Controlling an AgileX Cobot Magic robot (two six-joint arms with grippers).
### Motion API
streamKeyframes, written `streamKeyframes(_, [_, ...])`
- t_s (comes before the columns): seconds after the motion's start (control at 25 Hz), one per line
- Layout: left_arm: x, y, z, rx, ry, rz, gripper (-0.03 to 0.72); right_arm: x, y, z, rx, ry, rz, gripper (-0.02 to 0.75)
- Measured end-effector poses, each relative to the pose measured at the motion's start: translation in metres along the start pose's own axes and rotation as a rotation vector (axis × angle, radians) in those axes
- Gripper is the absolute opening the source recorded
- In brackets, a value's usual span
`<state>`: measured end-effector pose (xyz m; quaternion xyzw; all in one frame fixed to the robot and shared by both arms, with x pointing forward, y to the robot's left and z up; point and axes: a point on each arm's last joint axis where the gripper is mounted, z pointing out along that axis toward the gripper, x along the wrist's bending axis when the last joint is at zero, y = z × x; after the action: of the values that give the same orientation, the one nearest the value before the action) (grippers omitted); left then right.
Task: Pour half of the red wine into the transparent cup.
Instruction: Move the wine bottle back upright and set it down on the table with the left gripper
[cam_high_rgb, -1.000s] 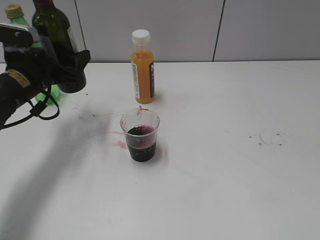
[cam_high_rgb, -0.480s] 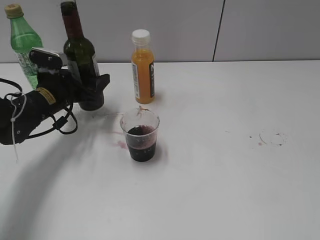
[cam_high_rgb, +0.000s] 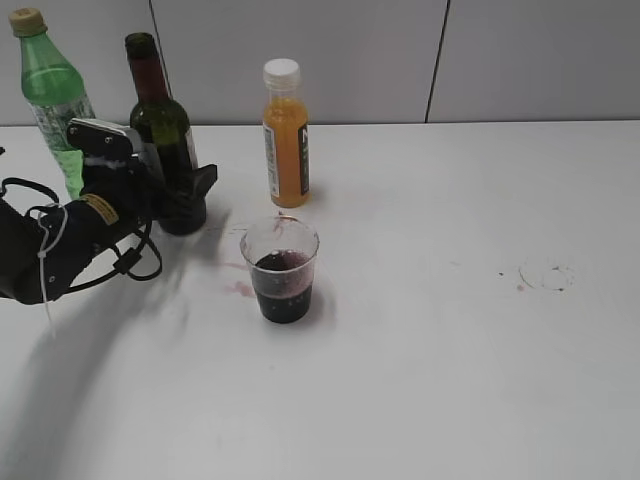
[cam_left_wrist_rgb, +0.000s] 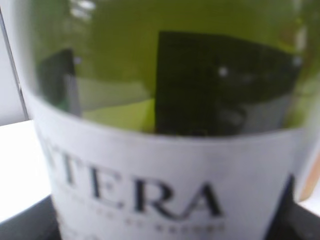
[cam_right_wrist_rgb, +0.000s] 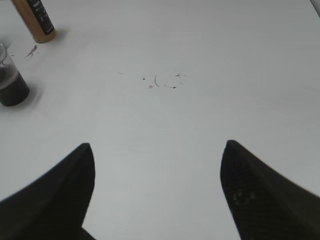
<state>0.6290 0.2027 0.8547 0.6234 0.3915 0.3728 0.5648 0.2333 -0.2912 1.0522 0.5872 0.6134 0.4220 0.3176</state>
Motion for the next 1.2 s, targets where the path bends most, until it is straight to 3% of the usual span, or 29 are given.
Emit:
streamKeyframes(0.4, [0.000,-0.001,0.000,-0.002,0.001,0.003,0.545,0.000,0.000,0.000,0.000,0.000,0.002,0.590])
streamKeyframes(0.52, [0.000,0.003,0.000,-0.034,0.000,0.003,0.631,0.000,0.000,0.000,0.000,0.000,0.001,0.590])
streamKeyframes(0.72, [0.001,0.010,0.000,-0.064,0.001,0.006,0.657,0.000,0.000,0.000,0.000,0.000,0.001,0.590])
streamKeyframes(1.2, [-0.009,0.037,-0.053,-0.033,0.012,-0.006,0.658,0.000,0.000,0.000,0.000,0.000,0.001,0.590])
